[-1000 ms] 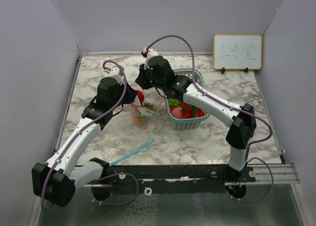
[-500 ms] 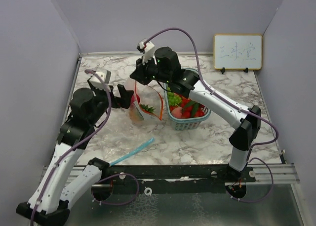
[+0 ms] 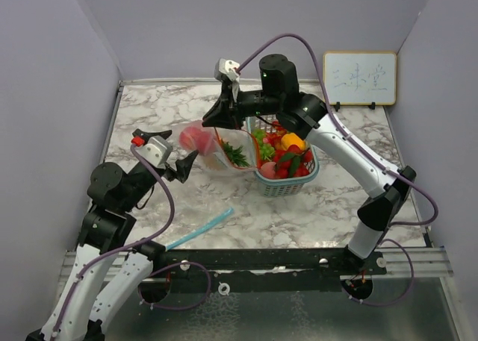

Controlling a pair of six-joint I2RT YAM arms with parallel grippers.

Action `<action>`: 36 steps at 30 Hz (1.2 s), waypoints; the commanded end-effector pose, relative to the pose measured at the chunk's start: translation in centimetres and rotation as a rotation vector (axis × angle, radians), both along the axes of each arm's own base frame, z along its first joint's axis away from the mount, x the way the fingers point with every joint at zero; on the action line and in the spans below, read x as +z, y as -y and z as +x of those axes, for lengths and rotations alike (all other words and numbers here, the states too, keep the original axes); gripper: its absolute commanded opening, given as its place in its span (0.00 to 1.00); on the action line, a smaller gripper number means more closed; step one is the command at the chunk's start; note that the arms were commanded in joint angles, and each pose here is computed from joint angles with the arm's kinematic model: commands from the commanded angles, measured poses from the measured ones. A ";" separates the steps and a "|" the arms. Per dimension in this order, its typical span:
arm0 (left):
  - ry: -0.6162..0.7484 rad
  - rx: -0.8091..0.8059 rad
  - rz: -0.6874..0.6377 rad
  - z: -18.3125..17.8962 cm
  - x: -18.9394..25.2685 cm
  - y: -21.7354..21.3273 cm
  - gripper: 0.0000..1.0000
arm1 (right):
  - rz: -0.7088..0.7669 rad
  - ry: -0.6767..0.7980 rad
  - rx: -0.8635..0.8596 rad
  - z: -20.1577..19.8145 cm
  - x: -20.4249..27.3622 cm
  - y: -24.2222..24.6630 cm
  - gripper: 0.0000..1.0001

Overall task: Place the food in the zip-top bag and seal the zipper
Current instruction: Zip the zipper food storage bag at the center of the board.

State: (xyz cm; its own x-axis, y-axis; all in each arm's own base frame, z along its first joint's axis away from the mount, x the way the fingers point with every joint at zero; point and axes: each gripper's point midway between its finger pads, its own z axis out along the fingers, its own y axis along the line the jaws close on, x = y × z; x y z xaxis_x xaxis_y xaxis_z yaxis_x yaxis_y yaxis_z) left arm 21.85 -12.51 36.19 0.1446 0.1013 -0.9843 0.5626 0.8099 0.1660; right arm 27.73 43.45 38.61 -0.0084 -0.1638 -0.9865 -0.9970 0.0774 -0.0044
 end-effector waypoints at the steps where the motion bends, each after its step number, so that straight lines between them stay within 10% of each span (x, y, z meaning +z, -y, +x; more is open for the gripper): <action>1: 0.152 -0.177 0.067 -0.8 1.7 2.7 0.85 | 0.063 0.119 0.264 -6.2 3.4 1.9 0.01; 13: 0.176 -0.449 -0.007 -3.3 2.6 6.5 0.88 | 0.047 0.078 0.356 -8.6 1.4 3.1 0.01; 26: -0.132 -0.524 -0.044 -1.9 -2.4 8.4 0.63 | 0.057 0.056 0.388 -9.2 0.9 3.1 0.01; 36: -0.106 -0.494 -0.068 -0.8 -2.4 8.5 0.40 | 0.047 0.057 0.420 -9.7 0.2 3.3 0.01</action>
